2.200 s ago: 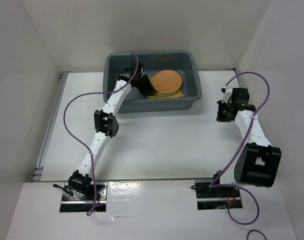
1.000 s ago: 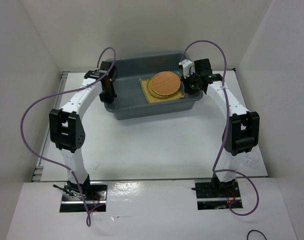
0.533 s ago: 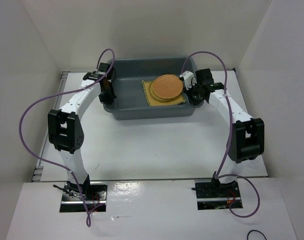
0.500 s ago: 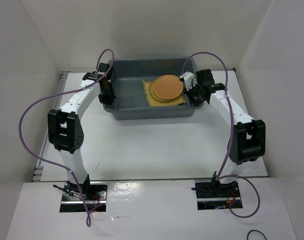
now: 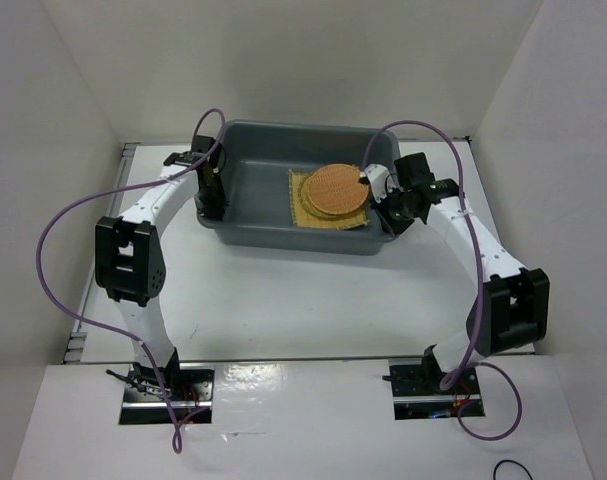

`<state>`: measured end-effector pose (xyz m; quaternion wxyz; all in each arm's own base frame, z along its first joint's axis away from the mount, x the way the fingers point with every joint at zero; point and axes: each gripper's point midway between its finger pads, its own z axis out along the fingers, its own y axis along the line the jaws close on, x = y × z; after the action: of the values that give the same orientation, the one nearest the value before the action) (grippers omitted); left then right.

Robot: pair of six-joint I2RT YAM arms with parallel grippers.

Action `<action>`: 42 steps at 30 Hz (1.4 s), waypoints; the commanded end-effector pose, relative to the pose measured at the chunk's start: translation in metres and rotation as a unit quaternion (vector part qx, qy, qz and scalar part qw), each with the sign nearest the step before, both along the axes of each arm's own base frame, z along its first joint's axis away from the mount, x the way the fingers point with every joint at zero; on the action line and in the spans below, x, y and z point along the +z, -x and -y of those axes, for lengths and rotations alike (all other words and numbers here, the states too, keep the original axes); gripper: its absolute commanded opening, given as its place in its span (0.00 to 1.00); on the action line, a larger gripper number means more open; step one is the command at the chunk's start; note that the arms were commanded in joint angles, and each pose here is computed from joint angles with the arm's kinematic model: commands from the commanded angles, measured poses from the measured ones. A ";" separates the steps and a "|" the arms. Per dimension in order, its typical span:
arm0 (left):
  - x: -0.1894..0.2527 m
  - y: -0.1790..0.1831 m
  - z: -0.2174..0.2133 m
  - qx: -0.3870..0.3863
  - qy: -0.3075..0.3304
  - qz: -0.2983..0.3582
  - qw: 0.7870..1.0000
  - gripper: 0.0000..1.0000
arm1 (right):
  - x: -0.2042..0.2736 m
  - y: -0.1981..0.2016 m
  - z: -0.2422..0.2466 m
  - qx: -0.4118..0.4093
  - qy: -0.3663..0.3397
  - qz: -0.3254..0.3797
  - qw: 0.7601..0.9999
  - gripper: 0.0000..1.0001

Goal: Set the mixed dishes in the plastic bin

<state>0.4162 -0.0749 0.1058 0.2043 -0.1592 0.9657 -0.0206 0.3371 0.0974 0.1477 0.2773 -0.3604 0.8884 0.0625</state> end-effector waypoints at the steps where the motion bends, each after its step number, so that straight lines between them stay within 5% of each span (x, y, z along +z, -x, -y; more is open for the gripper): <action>1: 0.030 -0.004 -0.002 0.002 0.019 0.025 0.999 0.00 | 0.038 0.019 0.001 -0.018 -0.016 0.022 0.999 0.00; 5: 0.086 -0.006 0.011 -0.009 0.075 0.102 0.992 0.00 | 0.109 -0.005 0.025 -0.083 -0.002 0.178 0.980 0.01; 7: 0.105 -0.005 0.012 -0.001 0.085 0.127 0.988 0.00 | 0.156 -0.011 0.052 -0.143 0.019 0.278 0.950 0.11; 8: 0.111 -0.004 0.012 -0.001 0.086 0.134 0.987 0.00 | 0.163 -0.011 0.063 -0.167 0.033 0.298 0.939 0.40; 9: 0.117 -0.002 0.012 -0.002 0.087 0.141 0.986 0.00 | 0.168 -0.009 0.074 -0.192 0.050 0.310 0.930 0.56; 11: 0.131 0.004 0.009 -0.001 0.086 0.163 0.983 0.00 | 0.154 0.001 0.103 -0.237 0.121 0.287 0.920 0.70; 17: 0.147 0.026 -0.011 0.029 0.081 0.187 0.979 0.00 | 0.078 0.063 0.160 -0.265 0.241 0.154 0.921 0.71; 25: 0.140 0.058 -0.020 0.015 0.102 0.161 0.981 0.00 | 0.003 0.121 0.188 -0.302 0.288 0.009 0.908 0.73; 42: 0.097 0.053 0.005 0.014 0.151 0.080 0.985 0.00 | -0.042 0.130 0.228 -0.338 0.321 -0.011 0.884 0.73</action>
<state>0.3682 -0.0761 0.2048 0.2660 -0.1854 0.9311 -0.1672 0.1917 -0.1135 0.1013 0.1148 -0.1305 0.9411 -0.2902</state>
